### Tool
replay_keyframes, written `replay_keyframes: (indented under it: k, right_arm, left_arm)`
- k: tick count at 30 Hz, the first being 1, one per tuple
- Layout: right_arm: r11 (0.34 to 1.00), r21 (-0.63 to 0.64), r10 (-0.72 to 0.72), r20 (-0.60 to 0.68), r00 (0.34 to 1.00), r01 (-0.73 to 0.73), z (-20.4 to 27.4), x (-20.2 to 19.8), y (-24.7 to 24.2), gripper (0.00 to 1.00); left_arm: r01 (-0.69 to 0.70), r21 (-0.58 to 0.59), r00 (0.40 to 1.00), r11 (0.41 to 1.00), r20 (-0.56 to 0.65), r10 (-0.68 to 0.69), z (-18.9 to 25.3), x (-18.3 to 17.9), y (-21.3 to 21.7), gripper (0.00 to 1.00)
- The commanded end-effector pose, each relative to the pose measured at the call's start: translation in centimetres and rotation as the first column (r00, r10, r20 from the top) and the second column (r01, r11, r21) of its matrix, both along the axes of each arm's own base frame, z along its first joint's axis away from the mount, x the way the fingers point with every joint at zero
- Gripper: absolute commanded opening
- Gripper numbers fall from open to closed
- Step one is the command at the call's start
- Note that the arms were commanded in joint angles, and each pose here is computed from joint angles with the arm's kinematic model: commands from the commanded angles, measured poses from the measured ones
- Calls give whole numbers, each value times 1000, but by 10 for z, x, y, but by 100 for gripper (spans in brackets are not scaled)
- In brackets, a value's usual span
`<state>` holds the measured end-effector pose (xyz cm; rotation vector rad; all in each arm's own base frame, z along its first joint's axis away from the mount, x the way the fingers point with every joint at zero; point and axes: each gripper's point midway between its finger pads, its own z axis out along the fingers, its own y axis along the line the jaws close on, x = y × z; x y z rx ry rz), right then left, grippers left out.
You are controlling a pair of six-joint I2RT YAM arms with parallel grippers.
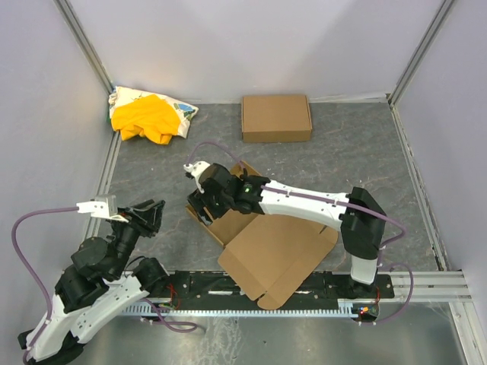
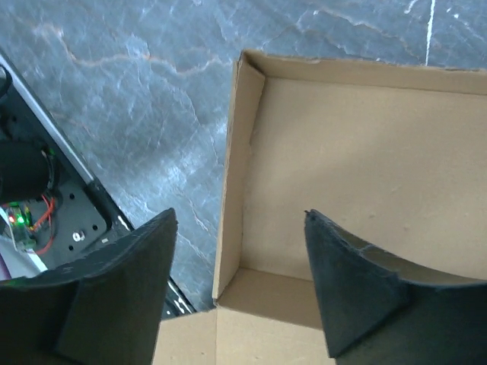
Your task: Fold the paper box
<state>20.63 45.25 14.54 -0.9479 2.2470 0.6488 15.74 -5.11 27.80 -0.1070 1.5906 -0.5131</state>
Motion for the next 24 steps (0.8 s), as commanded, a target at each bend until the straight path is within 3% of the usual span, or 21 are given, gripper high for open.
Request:
replay_keyframes:
  k: [1,3,5,16,24]
  right_arm:
    - [989,-85,123,15,992,-121,-13,-12,-2,69]
    - [984,-135,117,-7,993,-117,-25,-11,-1,57]
    - [981,-160,108,-19,994,-109,-37,-10,2,55]
    - [983,-156,93,-21,995,-95,-48,-12,24,68]
    - [968,-176,185,18,983,-179,-52,-9,41,64]
  left_arm:
    - [-27,-32,1000,999,6,27,3,1,5,48]
    - [-29,-30,1000,999,4,29,2,1,4,48]
    - [-30,-28,1000,999,1,30,2,2,4,48]
    - [-56,-32,998,998,-10,56,0,3,8,48]
    - [-75,-27,997,997,-22,74,-3,4,10,48]
